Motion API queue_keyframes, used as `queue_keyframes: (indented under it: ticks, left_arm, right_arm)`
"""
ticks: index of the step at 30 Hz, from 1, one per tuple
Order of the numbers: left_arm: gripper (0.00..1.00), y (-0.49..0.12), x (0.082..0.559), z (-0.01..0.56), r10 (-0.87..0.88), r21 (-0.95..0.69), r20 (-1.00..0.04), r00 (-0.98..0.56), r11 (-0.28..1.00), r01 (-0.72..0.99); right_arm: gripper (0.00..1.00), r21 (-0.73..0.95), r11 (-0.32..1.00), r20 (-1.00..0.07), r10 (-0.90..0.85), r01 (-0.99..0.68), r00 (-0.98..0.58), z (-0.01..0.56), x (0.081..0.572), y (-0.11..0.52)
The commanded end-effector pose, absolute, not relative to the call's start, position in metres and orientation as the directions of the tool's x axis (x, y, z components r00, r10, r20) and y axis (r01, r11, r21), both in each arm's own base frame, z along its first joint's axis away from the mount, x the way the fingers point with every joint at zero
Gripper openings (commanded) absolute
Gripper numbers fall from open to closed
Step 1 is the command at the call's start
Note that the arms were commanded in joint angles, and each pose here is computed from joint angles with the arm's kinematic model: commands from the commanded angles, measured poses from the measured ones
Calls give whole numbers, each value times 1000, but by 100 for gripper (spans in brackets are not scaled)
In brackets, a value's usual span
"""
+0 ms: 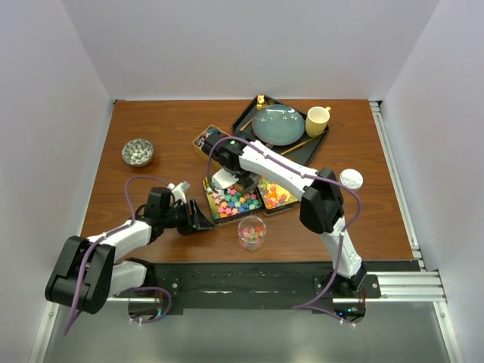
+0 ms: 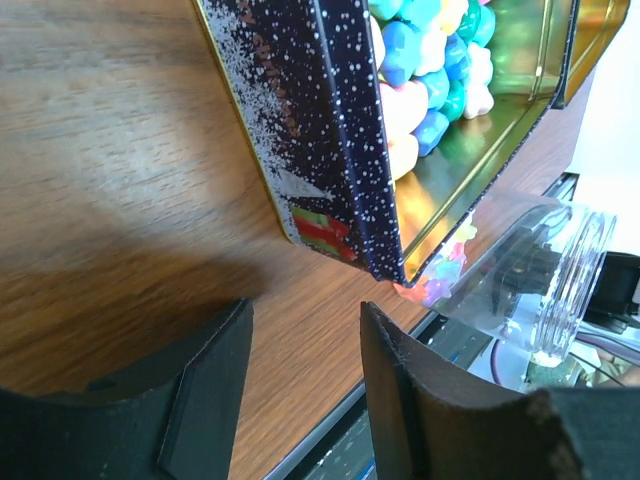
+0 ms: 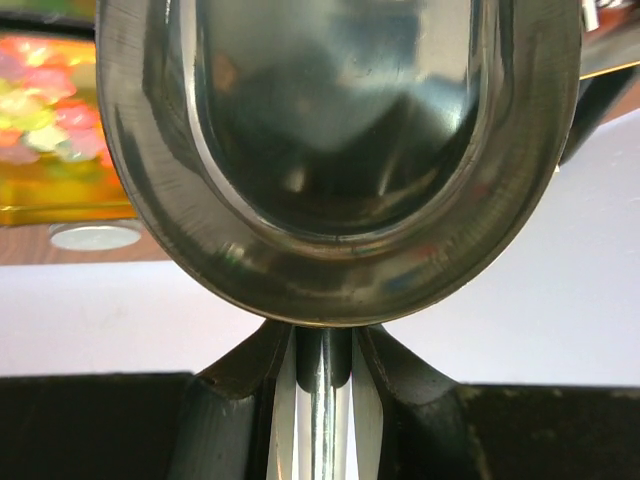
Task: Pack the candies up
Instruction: Scoop the fake candies from the storage box.
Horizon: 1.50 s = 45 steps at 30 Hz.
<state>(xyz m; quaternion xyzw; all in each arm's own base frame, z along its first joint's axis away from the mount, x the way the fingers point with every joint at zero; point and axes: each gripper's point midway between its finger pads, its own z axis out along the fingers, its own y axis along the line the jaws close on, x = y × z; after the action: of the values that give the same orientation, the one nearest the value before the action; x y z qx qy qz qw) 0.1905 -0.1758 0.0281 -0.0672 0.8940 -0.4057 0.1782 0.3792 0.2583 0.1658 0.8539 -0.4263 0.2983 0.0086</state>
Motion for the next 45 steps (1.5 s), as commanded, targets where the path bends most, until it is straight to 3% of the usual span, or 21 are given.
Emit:
queue_keyframes:
  ticks: [1, 8, 23, 34, 45]
  left_arm:
    - [52, -175, 193, 21, -276, -740, -280, -919, 672, 24]
    - [49, -178, 198, 24, -279, -752, -307, -910, 657, 52]
    - [45, -193, 216, 32, -274, -772, -349, -896, 626, 110]
    - [44, -196, 218, 38, -251, -772, -390, -886, 613, 167]
    - [45, -197, 222, 55, -227, -743, -519, -824, 596, 304]
  right_arm:
    - [0, -69, -669, 681, -574, -740, 455, 193, 380, 224]
    - [0, 36, -686, 715, -490, -727, 498, 179, 363, 211]
    - [0, 138, -654, 578, -557, -744, 596, 124, 317, 227]
    - [0, 197, -681, 537, -527, -705, 659, 116, 334, 219]
    - [0, 300, -723, 531, -415, -622, 738, 119, 350, 207]
